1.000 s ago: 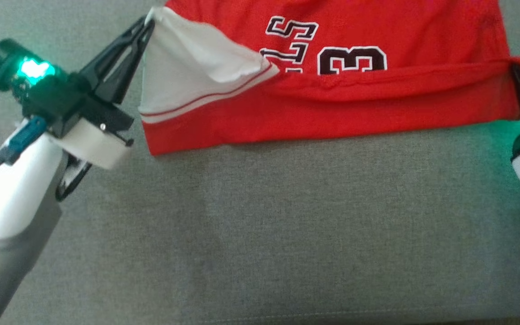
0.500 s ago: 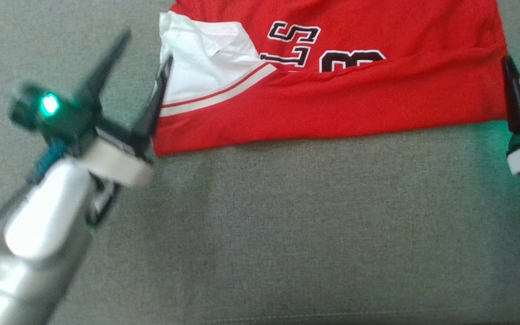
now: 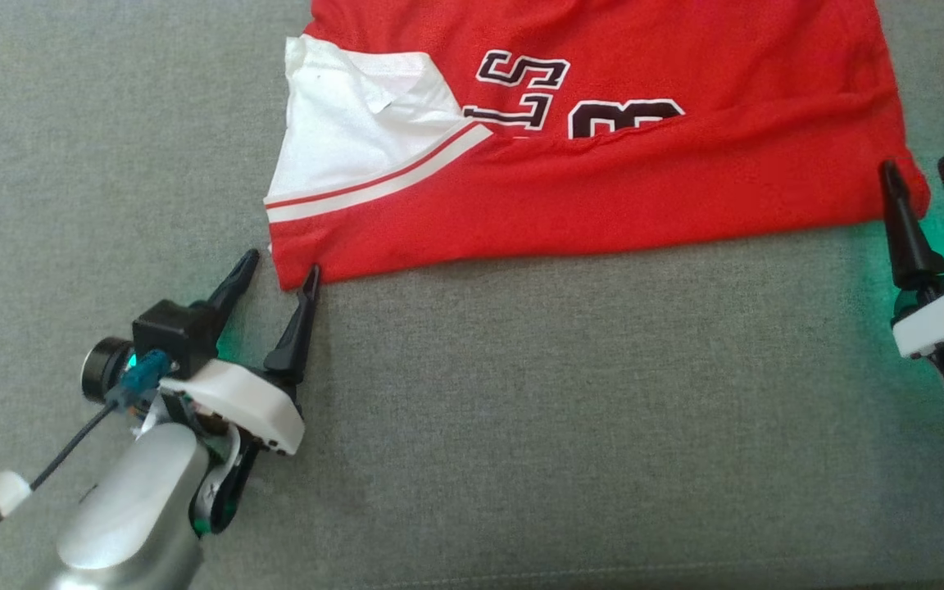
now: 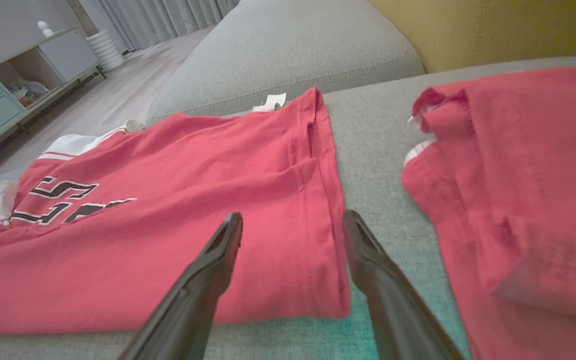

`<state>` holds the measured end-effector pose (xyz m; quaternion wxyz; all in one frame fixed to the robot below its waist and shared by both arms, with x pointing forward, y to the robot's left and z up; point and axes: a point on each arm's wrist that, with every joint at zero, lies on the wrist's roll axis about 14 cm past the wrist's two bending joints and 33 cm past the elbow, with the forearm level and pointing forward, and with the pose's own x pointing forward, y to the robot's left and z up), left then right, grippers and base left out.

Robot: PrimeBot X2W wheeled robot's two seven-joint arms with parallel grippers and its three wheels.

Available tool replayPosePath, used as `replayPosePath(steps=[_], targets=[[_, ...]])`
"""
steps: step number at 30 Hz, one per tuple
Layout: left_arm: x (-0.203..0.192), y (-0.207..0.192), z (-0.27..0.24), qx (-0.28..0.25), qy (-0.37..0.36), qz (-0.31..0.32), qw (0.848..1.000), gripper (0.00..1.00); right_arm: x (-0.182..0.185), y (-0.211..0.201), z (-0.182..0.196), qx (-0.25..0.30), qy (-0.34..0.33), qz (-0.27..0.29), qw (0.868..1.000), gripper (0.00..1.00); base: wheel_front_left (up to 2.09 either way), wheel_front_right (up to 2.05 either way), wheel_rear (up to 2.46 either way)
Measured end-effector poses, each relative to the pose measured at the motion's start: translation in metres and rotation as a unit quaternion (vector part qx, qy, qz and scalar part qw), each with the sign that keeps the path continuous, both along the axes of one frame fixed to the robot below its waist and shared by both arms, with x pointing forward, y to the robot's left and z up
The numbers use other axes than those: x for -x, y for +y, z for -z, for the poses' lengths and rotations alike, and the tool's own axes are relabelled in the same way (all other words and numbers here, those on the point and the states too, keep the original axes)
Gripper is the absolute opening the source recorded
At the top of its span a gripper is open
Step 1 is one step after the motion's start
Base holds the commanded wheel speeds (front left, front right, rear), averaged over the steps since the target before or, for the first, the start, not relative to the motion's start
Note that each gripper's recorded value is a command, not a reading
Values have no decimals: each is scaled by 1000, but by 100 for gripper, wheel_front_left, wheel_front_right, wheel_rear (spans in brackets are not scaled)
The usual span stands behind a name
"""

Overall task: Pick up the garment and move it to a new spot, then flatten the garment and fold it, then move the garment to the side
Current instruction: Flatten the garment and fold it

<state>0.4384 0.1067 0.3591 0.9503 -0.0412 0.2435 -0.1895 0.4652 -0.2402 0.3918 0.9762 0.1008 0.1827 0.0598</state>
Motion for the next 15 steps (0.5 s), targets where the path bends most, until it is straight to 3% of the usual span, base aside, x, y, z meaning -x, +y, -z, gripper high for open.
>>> replayPosePath(steps=[1, 2, 4, 5, 10, 11, 13, 15], targets=[[0, -1, 1, 1, 4, 0, 1000, 100, 1, 0, 3, -1, 6, 1, 1000, 100, 0, 0, 0], [1, -3, 2, 5, 8, 6, 1000, 88, 2, 0, 6, -1, 12, 1, 1000, 100, 0, 0, 0], [-1, -4, 2, 6, 9, 9, 1000, 6, 4, 0, 10, -1, 20, 0, 1000, 100, 0, 0, 0], [-2, -5, 1, 8, 8, 12, 1000, 0, 4, 0, 12, 0, 23, 0, 1000, 100, 0, 0, 0], [1, -8, -1, 10, 7, 19, 1000, 0, 5, -7, 25, 16, 57, 6, 998, 100, 0, 0, 0], [2, -7, -2, 9, 5, 18, 1000, 0, 7, -8, 30, 18, 70, 6, 997, 93, 0, 0, 0], [3, -5, -4, 8, 3, 16, 1000, 0, 9, -7, 35, 21, 86, 4, 996, 0, 0, 0, 0], [4, -3, -6, 6, 1, 15, 1000, 0, 9, -5, 35, 21, 88, 1, 996, 0, 0, 0, 0]])
